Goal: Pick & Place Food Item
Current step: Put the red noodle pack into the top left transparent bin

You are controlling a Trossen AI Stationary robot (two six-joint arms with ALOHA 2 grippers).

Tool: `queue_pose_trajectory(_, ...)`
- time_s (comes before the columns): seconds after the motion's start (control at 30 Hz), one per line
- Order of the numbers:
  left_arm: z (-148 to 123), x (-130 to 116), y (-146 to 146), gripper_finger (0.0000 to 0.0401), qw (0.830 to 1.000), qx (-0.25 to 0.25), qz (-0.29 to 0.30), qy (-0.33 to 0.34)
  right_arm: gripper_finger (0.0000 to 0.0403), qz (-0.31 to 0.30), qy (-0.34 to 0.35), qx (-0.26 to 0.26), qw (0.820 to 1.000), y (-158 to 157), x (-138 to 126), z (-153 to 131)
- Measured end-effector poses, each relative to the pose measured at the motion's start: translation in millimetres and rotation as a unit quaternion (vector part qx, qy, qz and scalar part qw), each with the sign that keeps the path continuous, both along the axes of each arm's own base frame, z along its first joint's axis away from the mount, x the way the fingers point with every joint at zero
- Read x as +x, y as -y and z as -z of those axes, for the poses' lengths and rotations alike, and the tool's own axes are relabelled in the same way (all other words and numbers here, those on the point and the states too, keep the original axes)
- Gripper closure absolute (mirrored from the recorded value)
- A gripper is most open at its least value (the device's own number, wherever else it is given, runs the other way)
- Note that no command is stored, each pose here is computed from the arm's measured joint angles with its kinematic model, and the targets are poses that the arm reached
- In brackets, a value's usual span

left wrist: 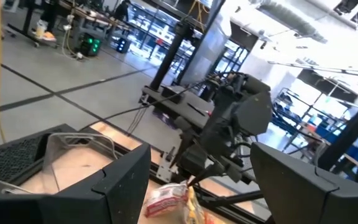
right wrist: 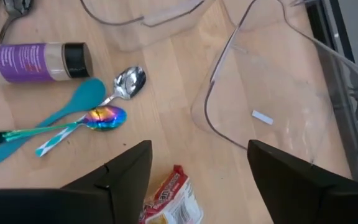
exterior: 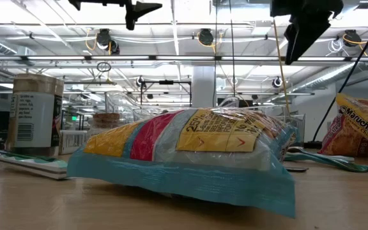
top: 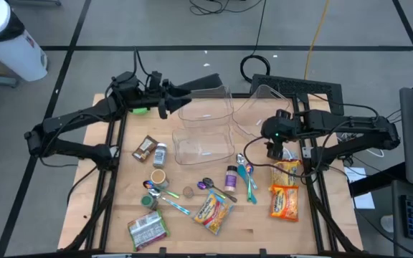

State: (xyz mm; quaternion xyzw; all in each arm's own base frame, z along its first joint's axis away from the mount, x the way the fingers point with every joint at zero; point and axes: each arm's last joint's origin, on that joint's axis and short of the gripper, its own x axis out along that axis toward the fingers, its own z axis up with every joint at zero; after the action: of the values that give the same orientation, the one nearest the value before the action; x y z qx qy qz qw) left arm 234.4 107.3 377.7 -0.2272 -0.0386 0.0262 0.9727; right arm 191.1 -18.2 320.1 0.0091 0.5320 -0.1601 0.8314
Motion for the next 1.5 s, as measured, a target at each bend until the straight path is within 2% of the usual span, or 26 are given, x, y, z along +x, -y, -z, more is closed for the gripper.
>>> queue_pose_trajectory(0.13, 1, 1, 1, 0.0116, 1.000, 0.004, 0.001, -0.006, 0.0129, -0.004, -0.038, 0.009, 0.999, -1, -7, 3)
queue_pose_trajectory(0.33, 3, 1, 1, 0.0116, 1.000, 0.001, -0.004, -0.013, 0.0137, -0.017, -0.079, 0.028, 0.996, -2, -14, 8)
queue_pose_trajectory(0.47, 3, 1, 0, 0.0116, 1.000, 0.000, -0.013, -0.013, 0.0146, -0.019, -0.104, 0.036, 0.994, -3, -15, 22)
queue_pose_trajectory(0.73, 3, 1, 0, 0.0116, 1.000, 0.000, -0.020, -0.013, 0.0148, -0.025, -0.163, 0.094, 0.982, -6, -23, 57)
queue_pose_trajectory(1.0, 3, 1, 0, 0.0116, 1.000, 0.000, -0.022, -0.013, 0.0149, -0.026, -0.192, 0.128, 0.973, -9, -29, 74)
queue_pose_trajectory(1.5, 7, 1, -1, 0.0116, 0.999, 0.002, -0.035, -0.034, 0.0151, -0.003, -0.233, 0.115, 0.966, -8, -39, 98)
